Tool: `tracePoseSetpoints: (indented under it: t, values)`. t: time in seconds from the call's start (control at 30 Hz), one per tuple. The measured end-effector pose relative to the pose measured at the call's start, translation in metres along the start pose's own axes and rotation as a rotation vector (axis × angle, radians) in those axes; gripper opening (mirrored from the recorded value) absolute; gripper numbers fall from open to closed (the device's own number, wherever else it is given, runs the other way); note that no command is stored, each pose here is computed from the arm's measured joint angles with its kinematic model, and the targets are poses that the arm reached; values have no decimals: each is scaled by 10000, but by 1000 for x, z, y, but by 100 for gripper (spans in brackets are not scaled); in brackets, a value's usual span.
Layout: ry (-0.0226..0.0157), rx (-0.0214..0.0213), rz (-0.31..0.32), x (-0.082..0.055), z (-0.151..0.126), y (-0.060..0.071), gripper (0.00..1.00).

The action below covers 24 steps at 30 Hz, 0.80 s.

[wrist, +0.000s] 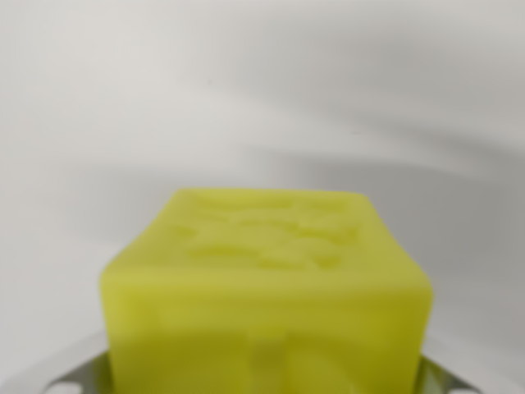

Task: Pick yellow cube

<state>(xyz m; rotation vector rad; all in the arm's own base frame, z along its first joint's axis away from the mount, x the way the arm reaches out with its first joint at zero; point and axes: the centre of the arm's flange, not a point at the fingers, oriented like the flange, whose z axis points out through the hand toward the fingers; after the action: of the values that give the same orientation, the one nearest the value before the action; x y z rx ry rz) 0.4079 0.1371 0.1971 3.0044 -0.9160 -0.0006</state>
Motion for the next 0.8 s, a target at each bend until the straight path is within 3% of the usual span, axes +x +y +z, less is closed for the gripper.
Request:
tracePoseSetpoints:
  t: [0.8]
  values:
    - [-3,-7,2,0,-60,0,0]
